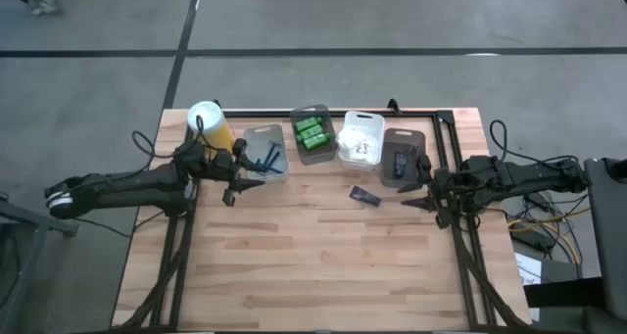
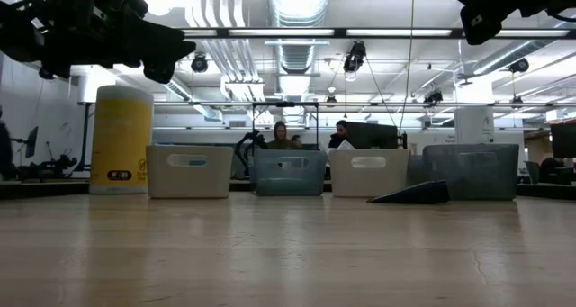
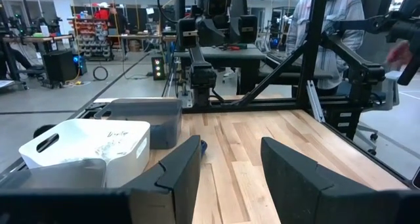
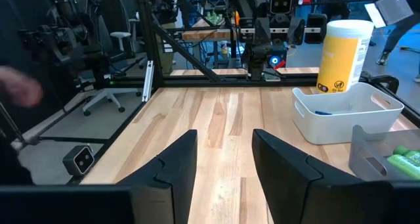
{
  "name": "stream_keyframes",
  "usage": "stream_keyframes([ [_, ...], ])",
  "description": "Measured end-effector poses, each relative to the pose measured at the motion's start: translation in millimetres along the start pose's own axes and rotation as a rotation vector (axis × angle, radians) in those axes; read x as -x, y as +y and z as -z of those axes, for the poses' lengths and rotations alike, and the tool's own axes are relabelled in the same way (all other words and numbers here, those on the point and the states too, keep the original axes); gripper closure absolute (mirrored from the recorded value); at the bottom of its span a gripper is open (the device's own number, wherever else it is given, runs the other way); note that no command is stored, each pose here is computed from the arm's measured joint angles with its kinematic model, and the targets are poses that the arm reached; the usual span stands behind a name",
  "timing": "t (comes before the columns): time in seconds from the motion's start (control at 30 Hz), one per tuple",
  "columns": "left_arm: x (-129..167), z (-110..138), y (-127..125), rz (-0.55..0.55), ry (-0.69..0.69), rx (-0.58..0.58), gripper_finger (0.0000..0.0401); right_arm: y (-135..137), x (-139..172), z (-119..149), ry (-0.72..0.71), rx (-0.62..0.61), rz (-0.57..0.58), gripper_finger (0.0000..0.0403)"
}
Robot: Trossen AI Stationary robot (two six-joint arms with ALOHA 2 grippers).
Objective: Pick & Place Travel size toiletries
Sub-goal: Put the blue shave cream into the bottom black bin
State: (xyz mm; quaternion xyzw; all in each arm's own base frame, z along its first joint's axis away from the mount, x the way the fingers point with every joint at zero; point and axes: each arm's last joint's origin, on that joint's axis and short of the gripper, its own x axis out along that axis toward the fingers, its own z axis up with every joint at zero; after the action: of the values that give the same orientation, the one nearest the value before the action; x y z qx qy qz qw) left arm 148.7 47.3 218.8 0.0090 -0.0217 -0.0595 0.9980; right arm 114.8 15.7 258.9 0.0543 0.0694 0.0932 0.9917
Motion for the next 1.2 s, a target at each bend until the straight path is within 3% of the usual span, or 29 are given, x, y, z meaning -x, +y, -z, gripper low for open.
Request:
stream_keyframes([
  [0.37, 0, 0, 0, -0.001, 0.0, 0.001, 0.0236, 0, 0, -1, -0.008, -0.02, -0.002, 0.0232],
  [0.7, 0, 0, 0, -0.001, 0.0, 0.001, 0.0236, -1, -1, 7, 0.075, -0.449, 0.016, 0.0213],
  [0.83, 0, 0, 0, -0.001, 0.001, 0.001, 0.0236, -2, -7, 13, 0.164, -0.551, 0.056, 0.0211],
  [1.0, 0, 0, 0, -0.001, 0.001, 0.001, 0.0236, -2, -24, -1, 0.3, -0.546, 0.136, 0.0211],
  [1.2, 0, 0, 0, -0.001, 0.001, 0.001, 0.0236, -8, -51, -19, 0.487, -0.436, 0.269, 0.0196],
])
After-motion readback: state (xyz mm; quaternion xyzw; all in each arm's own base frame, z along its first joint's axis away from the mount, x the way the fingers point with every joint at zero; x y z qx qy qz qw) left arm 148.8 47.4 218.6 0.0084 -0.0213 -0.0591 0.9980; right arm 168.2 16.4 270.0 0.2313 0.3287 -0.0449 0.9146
